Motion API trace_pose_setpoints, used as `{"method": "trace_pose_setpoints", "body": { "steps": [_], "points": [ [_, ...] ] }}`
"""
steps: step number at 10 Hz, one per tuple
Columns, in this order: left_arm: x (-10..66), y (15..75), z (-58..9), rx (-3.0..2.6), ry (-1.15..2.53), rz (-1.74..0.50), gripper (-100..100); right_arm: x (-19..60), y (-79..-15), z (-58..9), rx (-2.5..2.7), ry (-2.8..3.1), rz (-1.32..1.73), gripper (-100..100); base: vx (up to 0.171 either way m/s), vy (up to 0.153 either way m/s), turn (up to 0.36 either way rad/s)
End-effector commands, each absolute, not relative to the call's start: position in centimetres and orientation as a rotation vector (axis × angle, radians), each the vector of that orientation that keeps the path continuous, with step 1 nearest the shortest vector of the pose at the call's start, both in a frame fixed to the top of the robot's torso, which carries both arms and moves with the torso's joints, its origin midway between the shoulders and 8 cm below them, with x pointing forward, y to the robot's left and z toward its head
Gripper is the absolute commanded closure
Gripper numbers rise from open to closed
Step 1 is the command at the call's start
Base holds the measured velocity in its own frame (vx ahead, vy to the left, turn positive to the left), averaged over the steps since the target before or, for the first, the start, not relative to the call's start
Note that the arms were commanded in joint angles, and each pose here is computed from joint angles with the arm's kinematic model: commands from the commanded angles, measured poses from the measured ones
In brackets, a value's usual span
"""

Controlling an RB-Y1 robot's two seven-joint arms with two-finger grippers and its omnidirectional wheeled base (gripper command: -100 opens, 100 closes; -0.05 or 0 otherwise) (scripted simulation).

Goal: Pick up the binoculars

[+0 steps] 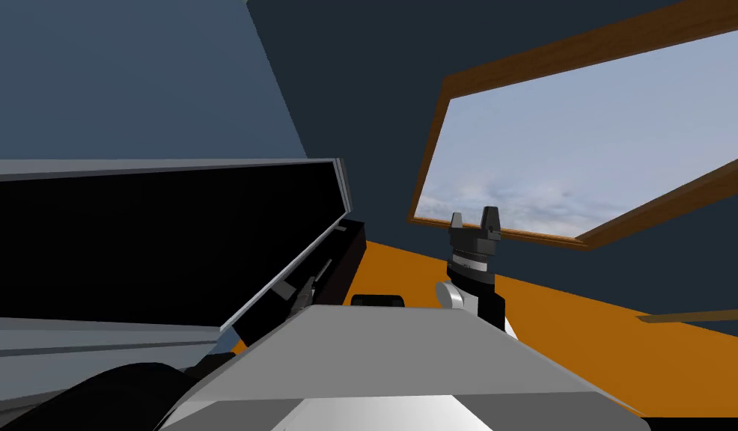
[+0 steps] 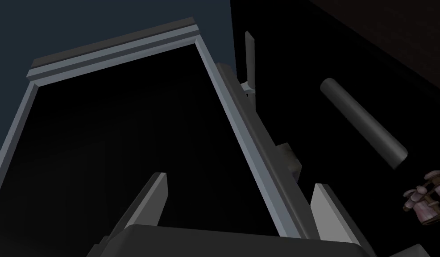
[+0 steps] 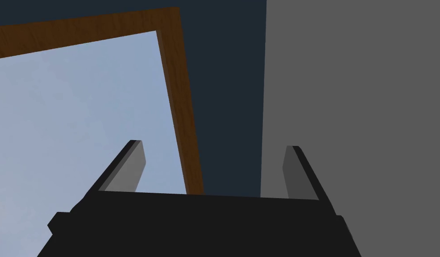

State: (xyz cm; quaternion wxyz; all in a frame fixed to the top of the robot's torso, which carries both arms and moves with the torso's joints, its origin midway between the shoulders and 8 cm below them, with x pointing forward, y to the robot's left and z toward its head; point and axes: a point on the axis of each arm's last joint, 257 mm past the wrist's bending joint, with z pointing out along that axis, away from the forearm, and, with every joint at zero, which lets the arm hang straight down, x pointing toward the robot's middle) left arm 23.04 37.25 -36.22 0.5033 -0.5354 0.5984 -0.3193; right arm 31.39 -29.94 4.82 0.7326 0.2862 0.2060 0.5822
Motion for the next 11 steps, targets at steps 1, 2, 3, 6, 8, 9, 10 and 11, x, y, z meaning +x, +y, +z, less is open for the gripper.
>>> {"method": "trace_pose_setpoints", "body": {
  "steps": [1, 2, 3, 6, 8, 9, 10, 11],
  "points": [
    [19.3, 38.6, -40.0, -1.396, 1.515, -0.679, -100, 31.4, -29.9, 4.8, 0.63, 0.453, 1.281, 0, 0.146, 0.014, -0.314],
    [19.2, 38.6, -40.1, -1.397, 1.517, -0.677, -100, 31.4, -29.9, 4.8, 0.63, 0.453, 1.281, 0, 0.086, 0.025, -0.079],
    [16.7, 39.4, -42.3, -1.46, 1.559, -0.616, -100, 31.4, -29.9, 4.8, 0.63, 0.453, 1.28, 0, 0.069, 0.007, -0.222],
    [14.0, 40.2, -44.5, -1.522, 1.601, -0.551, -100, 31.4, -29.9, 4.8, 0.63, 0.453, 1.28, 0, 0.075, 0.021, -0.142],
    [11.1, 41.0, -46.4, -1.583, 1.641, -0.484, -100, 31.4, -29.9, 4.8, 0.63, 0.453, 1.281, 0, 0.054, 0.003, -0.18],
    [8.4, 41.6, -48.0, -1.636, 1.677, -0.421, -100, 31.4, -29.9, 4.8, 0.63, 0.453, 1.281, 0, 0.076, 0.015, -0.222],
    [8.1, 41.7, -48.2, -1.642, 1.681, -0.414, -100, 31.4, -29.9, 4.8, 0.63, 0.453, 1.281, 0, 0.072, 0.028, -0.108],
    [5.2, 42.3, -49.7, -1.697, 1.717, -0.344, -100, 31.4, -29.9, 4.8, 0.63, 0.453, 1.28, 0, 0.086, 0.039, -0.241]
  ]
}}
